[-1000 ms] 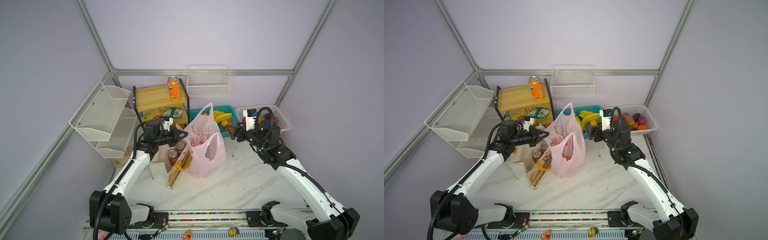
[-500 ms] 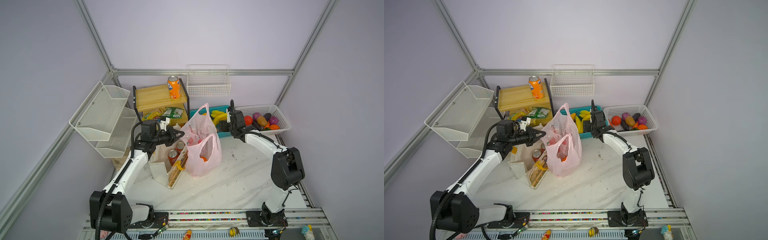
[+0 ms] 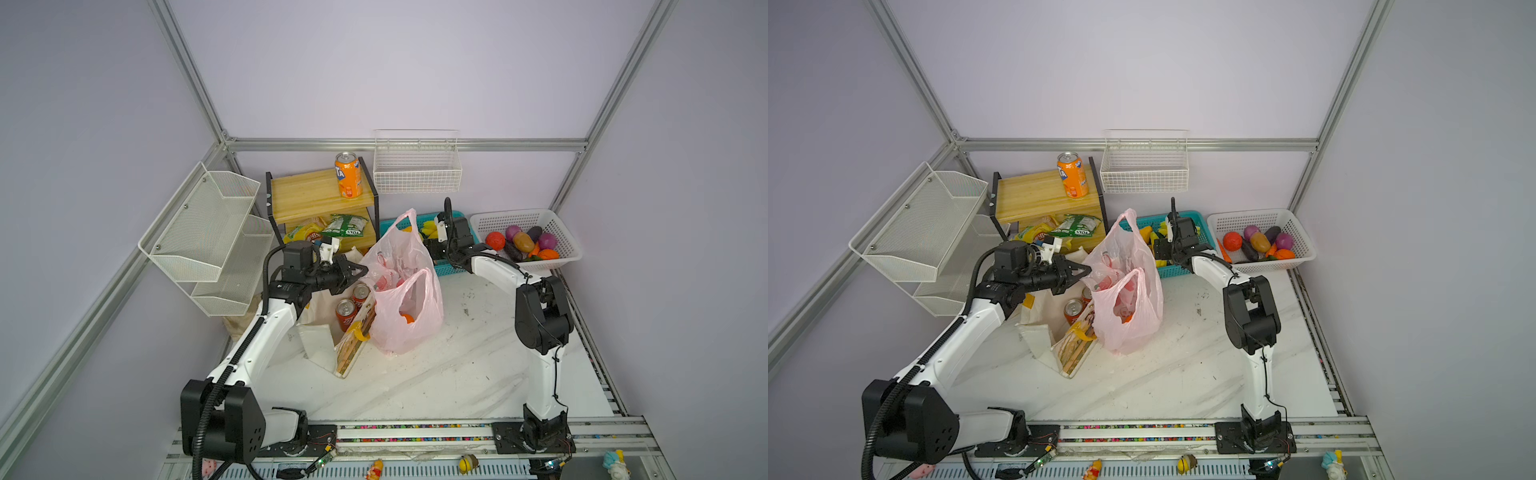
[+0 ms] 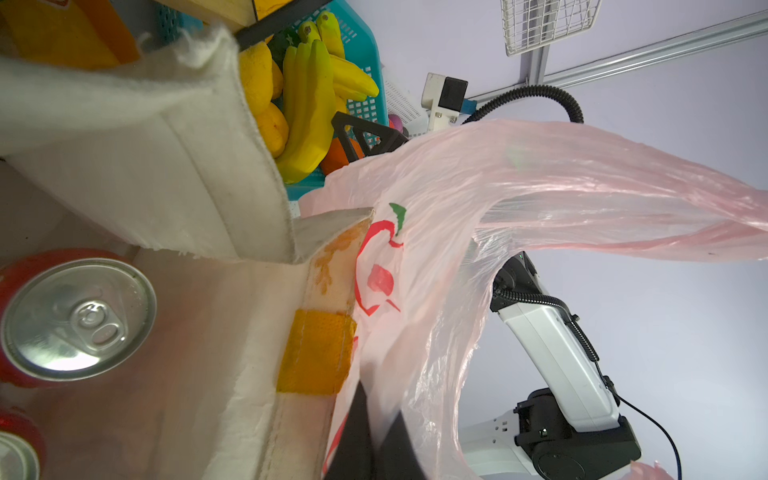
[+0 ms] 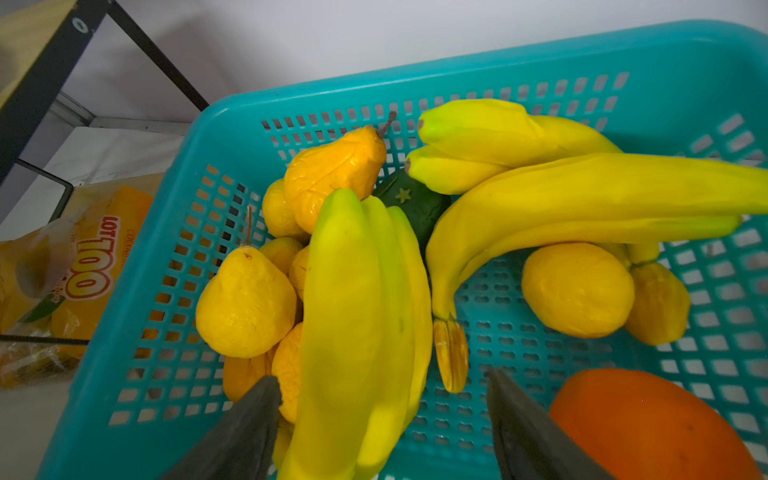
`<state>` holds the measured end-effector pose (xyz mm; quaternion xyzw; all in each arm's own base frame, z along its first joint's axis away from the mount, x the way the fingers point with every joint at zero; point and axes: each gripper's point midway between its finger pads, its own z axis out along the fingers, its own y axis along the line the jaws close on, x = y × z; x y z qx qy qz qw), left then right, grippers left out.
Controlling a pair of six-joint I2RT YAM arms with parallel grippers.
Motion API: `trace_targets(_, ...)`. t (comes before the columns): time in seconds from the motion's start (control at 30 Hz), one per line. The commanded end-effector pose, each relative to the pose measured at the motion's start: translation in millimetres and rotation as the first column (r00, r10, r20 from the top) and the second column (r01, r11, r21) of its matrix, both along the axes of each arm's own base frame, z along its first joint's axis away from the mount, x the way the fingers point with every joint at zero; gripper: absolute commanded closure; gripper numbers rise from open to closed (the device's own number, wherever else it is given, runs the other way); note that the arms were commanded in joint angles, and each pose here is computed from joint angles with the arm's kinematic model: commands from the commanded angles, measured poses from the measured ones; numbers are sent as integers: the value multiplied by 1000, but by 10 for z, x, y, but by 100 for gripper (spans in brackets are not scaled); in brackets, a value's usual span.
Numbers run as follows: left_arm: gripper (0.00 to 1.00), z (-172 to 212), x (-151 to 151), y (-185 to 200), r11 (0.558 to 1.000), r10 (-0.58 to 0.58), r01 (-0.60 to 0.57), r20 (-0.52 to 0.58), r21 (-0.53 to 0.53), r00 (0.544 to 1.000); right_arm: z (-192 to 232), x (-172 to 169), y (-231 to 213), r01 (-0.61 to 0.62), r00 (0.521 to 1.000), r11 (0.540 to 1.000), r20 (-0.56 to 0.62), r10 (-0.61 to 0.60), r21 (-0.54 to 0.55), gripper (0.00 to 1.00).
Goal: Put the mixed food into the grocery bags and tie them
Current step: 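Grasp the bunch of yellow bananas in the teal basket with the right gripper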
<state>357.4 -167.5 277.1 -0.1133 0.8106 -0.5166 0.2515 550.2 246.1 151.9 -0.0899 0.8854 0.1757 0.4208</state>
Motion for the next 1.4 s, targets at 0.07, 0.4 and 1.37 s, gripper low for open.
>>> trace_targets(0.07, 100, -37, -45, 25, 1000, -9, 9, 9, 12, 1000, -172, 92, 172, -4, 1000, 999, -20, 3, -41, 22)
trace_targets(0.4, 100, -46, -59, 53, 1000, -1, 0, 13, 21, 1000, -478, 254, 135, 71, 996, 977, -36, -79, -199, 38)
trace_targets(1.37, 100, -37, -46, 48, 1000, -7, 6, 25, 12, 1000, 785, -36, -21, 108, 985, 987, 150, -89, -122, 79)
